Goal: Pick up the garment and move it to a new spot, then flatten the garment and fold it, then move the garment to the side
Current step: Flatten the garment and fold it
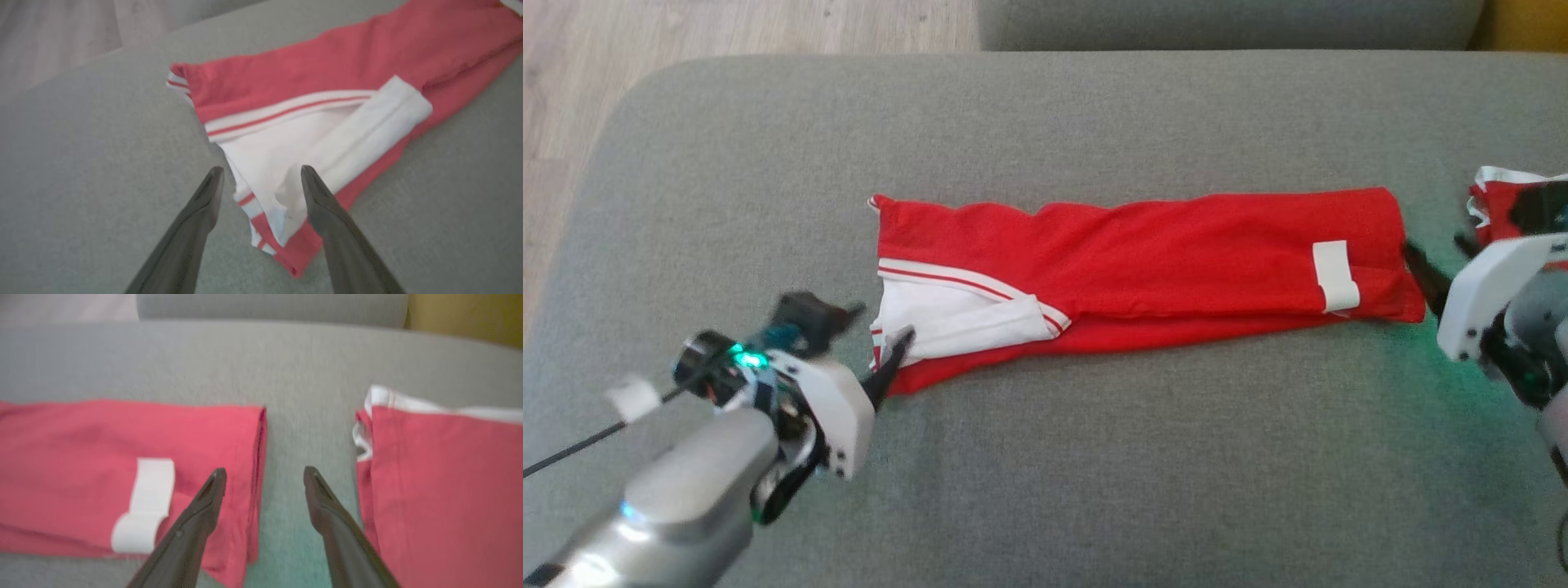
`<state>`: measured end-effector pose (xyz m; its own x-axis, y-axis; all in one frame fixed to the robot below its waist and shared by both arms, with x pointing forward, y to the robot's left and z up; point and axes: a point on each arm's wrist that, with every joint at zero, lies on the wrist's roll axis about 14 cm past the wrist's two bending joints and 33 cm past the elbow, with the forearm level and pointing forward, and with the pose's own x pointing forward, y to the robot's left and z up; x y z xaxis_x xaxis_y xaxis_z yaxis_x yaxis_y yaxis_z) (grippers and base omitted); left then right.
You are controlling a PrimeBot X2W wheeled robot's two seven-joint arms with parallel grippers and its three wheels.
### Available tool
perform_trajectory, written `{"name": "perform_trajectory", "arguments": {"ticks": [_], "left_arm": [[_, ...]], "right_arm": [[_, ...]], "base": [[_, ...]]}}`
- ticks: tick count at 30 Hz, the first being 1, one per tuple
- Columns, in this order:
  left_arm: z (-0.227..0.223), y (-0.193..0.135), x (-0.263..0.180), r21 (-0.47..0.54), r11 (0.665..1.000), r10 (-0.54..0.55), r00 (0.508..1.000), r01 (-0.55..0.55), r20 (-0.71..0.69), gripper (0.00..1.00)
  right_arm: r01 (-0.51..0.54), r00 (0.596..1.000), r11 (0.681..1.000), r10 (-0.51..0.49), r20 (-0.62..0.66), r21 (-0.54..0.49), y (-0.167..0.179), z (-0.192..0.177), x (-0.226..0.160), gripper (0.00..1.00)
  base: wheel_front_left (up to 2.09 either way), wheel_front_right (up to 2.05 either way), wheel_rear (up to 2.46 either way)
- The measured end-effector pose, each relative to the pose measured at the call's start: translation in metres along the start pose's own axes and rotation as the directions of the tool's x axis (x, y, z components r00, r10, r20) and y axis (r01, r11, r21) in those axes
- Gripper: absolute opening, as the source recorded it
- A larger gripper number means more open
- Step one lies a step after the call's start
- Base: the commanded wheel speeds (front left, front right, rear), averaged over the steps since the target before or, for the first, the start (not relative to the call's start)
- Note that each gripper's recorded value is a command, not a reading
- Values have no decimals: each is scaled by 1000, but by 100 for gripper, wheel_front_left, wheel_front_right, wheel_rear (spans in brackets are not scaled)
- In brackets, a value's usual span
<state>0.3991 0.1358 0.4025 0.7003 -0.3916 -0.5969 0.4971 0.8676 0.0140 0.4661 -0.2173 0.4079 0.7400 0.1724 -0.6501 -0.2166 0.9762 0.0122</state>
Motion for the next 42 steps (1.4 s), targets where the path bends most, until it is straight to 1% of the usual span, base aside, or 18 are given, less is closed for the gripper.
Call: {"name": "perform_trajectory", "arguments": {"ticks": [2,4,6,8,9,11,14,15,17,18,20,23,26,30,32,36,40,42], "left_arm": [[21,10,-2,-33,999,46,995,-43,92,100],[46,22,-7,-69,993,105,974,-93,202,100],[75,32,-15,-106,984,168,932,-141,320,100],[102,44,-27,-148,970,237,867,-191,438,100],[102,44,-27,-148,970,237,867,-191,438,100],[119,54,-39,-211,951,305,808,-227,504,100],[133,56,-52,-295,928,359,752,-226,553,100],[139,54,-59,-311,924,371,728,-224,577,100],[147,50,-73,-340,913,397,678,-224,619,100],[146,48,-78,-355,907,410,660,-225,630,100],[135,42,-84,-389,894,433,647,-222,628,100],[103,30,-85,-414,877,461,665,-243,588,100],[75,23,-87,-453,853,494,680,-258,542,100],[59,18,-85,-489,835,511,687,-252,517,100],[56,18,-84,-501,829,515,688,-248,512,100],[54,18,-77,-476,844,497,699,-249,515,100],[44,15,-61,-465,852,472,736,-239,485,100],[46,17,-54,-464,855,465,741,-233,485,100]], "right_arm": [[-8,994,1000,7,109,15,5,23,-3,100],[-22,973,999,14,230,34,11,50,-8,100],[-43,940,997,17,341,68,19,72,-15,100],[-58,897,994,13,442,90,25,91,-24,100],[-58,897,994,13,442,90,25,91,-24,100],[-67,847,994,10,532,89,32,106,-34,100],[-93,761,991,8,649,96,46,121,-52,100],[-107,744,988,6,668,111,52,121,-55,100],[-121,728,986,12,685,111,64,114,-59,100],[-122,727,987,17,686,105,70,108,-60,100],[-127,728,985,12,685,117,78,96,-62,100],[-141,732,977,-4,682,157,91,77,-67,100],[-139,736,975,-16,676,174,98,59,-74,100],[-127,773,971,-31,633,204,99,29,-72,100],[-119,782,971,-38,623,208,97,24,-70,100],[-87,792,979,-44,609,184,93,25,-62,100],[6,852,980,-109,512,199,66,14,-39,100],[59,869,974,-157,469,218,48,12,-28,100]], "base": [[0,0,0],[0,0,0],[0,0,0],[0,0,0],[0,0,0],[0,0,0],[0,0,0],[0,0,0],[0,0,0],[0,0,0],[0,0,0],[0,0,0],[0,0,0],[0,0,0],[0,0,0],[0,0,0],[0,0,0],[0,0,0]]}}
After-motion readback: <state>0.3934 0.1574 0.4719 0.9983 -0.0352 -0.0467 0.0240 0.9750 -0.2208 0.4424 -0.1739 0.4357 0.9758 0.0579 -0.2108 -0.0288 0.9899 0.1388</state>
